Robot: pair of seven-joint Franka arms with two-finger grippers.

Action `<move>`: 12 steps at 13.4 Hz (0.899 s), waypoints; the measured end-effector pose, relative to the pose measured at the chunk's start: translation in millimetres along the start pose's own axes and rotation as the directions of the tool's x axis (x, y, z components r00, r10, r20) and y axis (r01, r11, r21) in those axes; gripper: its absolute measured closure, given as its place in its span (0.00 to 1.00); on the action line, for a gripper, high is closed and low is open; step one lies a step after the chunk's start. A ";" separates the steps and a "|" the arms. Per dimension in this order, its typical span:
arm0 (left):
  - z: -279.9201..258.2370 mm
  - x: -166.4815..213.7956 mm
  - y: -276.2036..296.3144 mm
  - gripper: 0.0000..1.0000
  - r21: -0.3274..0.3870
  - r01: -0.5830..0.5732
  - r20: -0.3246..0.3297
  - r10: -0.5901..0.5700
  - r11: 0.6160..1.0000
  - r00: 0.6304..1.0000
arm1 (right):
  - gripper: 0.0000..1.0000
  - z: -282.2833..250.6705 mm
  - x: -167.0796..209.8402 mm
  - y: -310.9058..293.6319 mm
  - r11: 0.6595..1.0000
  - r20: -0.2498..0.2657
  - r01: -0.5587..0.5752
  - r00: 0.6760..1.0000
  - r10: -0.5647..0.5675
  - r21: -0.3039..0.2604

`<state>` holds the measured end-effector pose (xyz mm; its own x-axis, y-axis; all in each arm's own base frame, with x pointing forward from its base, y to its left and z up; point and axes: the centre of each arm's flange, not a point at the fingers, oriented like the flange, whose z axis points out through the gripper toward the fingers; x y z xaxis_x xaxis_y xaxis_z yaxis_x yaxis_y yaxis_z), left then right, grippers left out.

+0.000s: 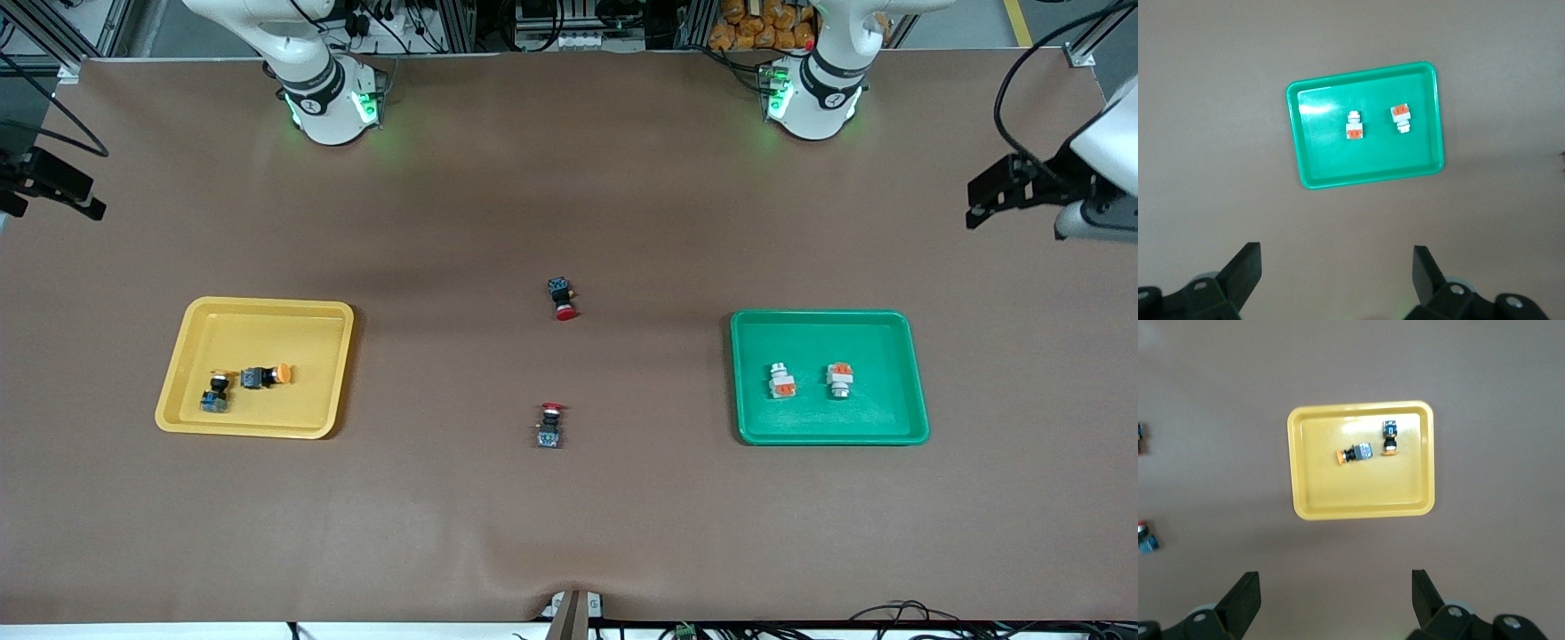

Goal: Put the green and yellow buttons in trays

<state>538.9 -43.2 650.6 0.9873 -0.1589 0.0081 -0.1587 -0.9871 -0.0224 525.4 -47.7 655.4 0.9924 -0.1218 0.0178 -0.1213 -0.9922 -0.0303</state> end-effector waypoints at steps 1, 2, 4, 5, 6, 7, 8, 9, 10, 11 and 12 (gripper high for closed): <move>0.8 -4.7 -2.2 0.00 0.000 0.005 0.004 -0.005 1.000 1.000 | 0.00 0.6 0.7 -1.0 1.000 -0.001 -0.016 1.000 0.016 0.000; 1.4 -7.2 -5.1 0.00 0.000 0.011 0.005 -0.011 1.000 1.000 | 0.00 2.2 1.6 -2.6 1.000 0.002 -0.024 1.000 0.024 0.000; -0.8 -6.1 -11.3 0.00 0.001 0.022 -0.017 -0.022 1.000 1.000 | 0.00 6.0 3.5 -5.9 1.000 0.009 -0.030 1.000 0.030 -0.001; -4.2 -5.4 -16.2 0.00 0.001 0.031 -0.034 -0.031 1.000 0.999 | 0.00 7.3 4.2 -6.4 1.000 0.012 -0.031 0.999 0.031 -0.002; -8.2 -5.1 -22.3 0.00 -0.002 0.042 -0.050 -0.042 0.999 0.998 | 0.00 8.0 4.6 -6.4 0.999 0.013 -0.032 0.999 0.032 -0.002; -11.4 -4.9 -28.2 0.00 -0.008 0.054 -0.065 -0.054 0.999 0.996 | 0.00 8.5 4.9 -6.7 1.000 0.014 -0.031 0.999 0.031 -0.002; -12.8 -5.4 -33.1 0.00 -0.011 0.063 -0.071 -0.064 0.998 0.995 | 0.00 9.1 5.0 -7.8 1.000 0.016 -0.029 0.999 0.029 -0.002; -12.8 -5.9 -36.1 0.00 -0.011 0.069 -0.071 -0.069 0.998 0.995 | 0.00 10.3 5.3 -10.3 1.000 0.019 -0.025 1.000 0.025 -0.002; -12.3 -6.2 -37.5 0.00 -0.012 0.074 -0.069 -0.075 0.997 0.995 | 0.00 12.3 6.2 -13.5 1.000 0.023 -0.019 1.000 0.019 -0.003; -11.5 -6.4 -37.6 0.00 -0.012 0.079 -0.066 -0.080 0.997 0.995 | 0.00 14.8 7.4 -16.0 1.000 0.027 -0.015 1.000 0.015 -0.003; -10.2 -6.5 -37.4 0.00 -0.013 0.083 -0.062 -0.083 0.996 0.995 | 0.00 17.2 8.6 -17.6 1.000 0.032 -0.012 0.999 0.012 -0.004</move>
<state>538.3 -5.5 661.6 0.9944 -0.0769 0.0719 -0.0765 -0.9970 -0.0088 536.4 -30.7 638.9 0.9910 -0.1330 -0.0144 -0.1333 -0.9907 -0.0267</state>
